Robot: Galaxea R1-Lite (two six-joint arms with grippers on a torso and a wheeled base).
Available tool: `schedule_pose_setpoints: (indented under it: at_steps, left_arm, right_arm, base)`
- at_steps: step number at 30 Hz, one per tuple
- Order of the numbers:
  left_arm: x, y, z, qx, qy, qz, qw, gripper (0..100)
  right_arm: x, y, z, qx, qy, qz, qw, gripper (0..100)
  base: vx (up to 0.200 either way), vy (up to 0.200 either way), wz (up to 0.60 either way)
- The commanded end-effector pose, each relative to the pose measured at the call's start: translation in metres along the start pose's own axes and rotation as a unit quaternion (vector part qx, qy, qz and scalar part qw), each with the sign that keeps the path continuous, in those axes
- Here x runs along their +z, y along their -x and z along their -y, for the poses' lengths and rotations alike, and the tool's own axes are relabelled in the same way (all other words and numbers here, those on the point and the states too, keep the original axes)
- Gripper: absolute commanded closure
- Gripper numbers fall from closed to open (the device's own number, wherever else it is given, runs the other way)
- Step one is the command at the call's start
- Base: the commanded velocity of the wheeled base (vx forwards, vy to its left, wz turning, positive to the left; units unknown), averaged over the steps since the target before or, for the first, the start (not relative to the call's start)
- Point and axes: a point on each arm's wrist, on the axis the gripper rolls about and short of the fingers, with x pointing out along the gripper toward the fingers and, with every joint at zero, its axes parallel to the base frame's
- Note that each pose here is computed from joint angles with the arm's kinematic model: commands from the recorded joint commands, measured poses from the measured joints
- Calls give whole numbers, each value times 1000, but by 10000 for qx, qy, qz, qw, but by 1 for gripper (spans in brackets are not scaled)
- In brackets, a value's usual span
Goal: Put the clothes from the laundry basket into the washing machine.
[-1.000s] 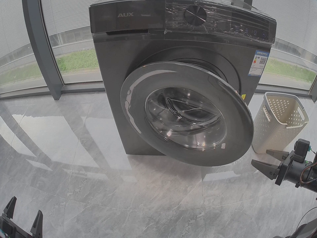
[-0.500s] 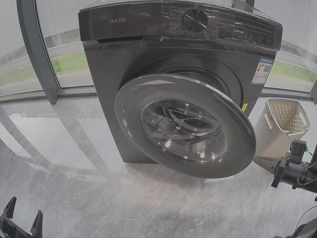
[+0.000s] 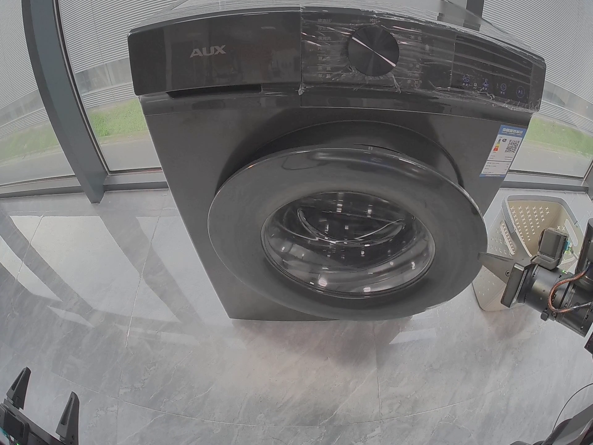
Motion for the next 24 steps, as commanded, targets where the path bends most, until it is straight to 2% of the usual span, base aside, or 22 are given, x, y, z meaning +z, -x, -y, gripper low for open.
schedule_pose_setpoints:
  at_steps: [1,7,9,18,24]
  left_arm:
    - [-5,0,0,2,-12,-18,10000,0]
    - [-5,0,0,-6,-12,-18,10000,0]
    - [-5,0,0,-6,-12,-18,10000,0]
    - [-5,0,0,-14,-4,-17,10000,0]
    - [-5,0,0,-6,-19,-18,10000,0]
  right_arm:
    - [1,5,-1,11,9,58,10000,100]
    - [-18,17,-15,457,105,-237,9986,100]
    - [-18,19,-18,538,124,-218,9982,100]
    - [-9,12,-18,543,135,47,9984,100]
    - [-7,-5,-17,514,129,23,9986,100]
  base:
    - [0,0,0]
    - [0,0,0]
    - [0,0,0]
    - [200,0,0]
    - [200,0,0]
